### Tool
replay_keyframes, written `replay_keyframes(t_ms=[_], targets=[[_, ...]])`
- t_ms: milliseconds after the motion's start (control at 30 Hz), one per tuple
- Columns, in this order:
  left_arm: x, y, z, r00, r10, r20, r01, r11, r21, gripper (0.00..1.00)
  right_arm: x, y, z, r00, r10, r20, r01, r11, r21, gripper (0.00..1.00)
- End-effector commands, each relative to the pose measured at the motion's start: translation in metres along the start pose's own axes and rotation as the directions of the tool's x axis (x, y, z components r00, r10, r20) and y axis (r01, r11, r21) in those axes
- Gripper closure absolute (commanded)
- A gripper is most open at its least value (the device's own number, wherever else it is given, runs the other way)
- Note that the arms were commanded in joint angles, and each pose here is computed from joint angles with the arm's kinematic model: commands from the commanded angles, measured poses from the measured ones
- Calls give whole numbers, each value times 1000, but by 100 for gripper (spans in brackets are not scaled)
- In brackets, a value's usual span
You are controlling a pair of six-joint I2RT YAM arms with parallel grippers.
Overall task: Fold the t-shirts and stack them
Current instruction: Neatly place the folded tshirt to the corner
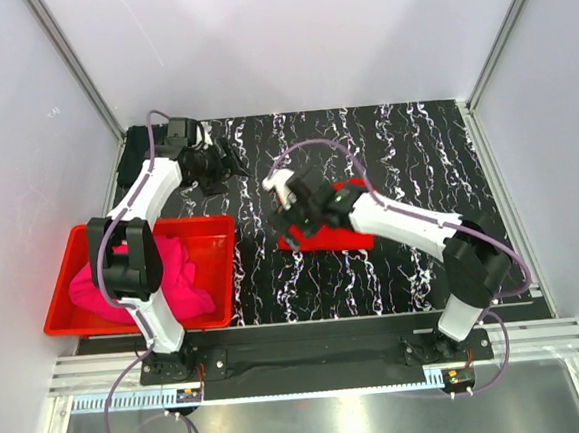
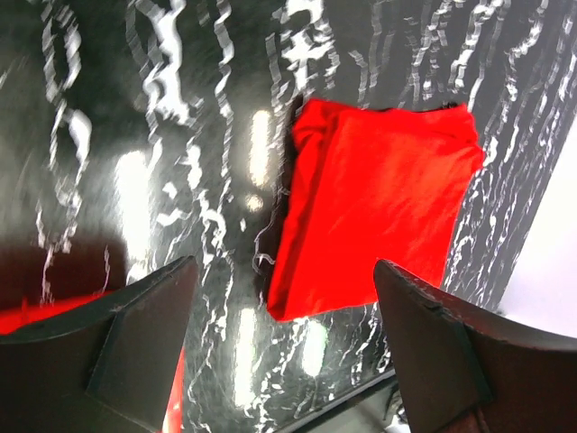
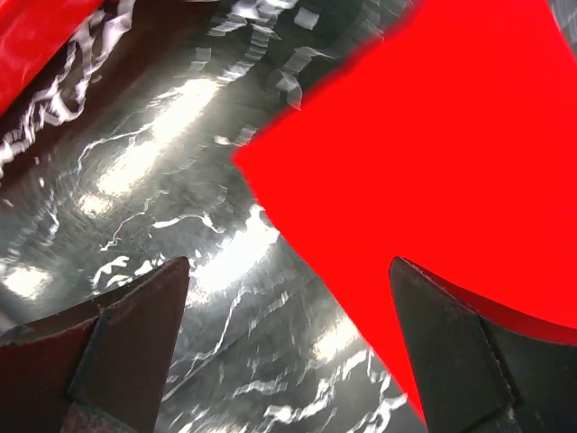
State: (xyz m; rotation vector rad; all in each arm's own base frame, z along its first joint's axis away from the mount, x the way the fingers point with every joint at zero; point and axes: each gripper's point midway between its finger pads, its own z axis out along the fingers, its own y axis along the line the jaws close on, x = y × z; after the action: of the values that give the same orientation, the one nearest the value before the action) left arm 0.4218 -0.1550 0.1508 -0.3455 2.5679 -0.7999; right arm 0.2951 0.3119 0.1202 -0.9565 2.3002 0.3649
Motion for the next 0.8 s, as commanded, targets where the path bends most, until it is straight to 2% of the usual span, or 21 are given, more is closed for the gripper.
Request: replay_keyframes(t_ms=[0,67,100,167,300,567,767], targets=[[-5,-4,-19,995,-54,87,54,999,3,14,-22,-15,6,938,-338,72,314,921,230,0],[-1,5,-27,993,-59,102,60,998,-7,15,-7,-7,15,913,-407,36,388,890,242,1],[-1,8,-31,991,-63,115,64,998,-6,16,-6,-9,17,896,-443,15,419,858,299,2],[3,25,-37,986,-111,121,113,994,-8,19,0,-10,21,893,-450,-3,426,843,330,4],[1,27,-55,974,-146,171,140,989,47,21,3,4,27,879,-476,20,437,822,364,15],[15,24,-56,977,-156,147,142,985,100,22,19,29,45,875,-485,9,453,824,341,28],[16,19,-56,979,-153,135,137,983,118,21,32,33,60,881,-473,-3,451,837,310,30]])
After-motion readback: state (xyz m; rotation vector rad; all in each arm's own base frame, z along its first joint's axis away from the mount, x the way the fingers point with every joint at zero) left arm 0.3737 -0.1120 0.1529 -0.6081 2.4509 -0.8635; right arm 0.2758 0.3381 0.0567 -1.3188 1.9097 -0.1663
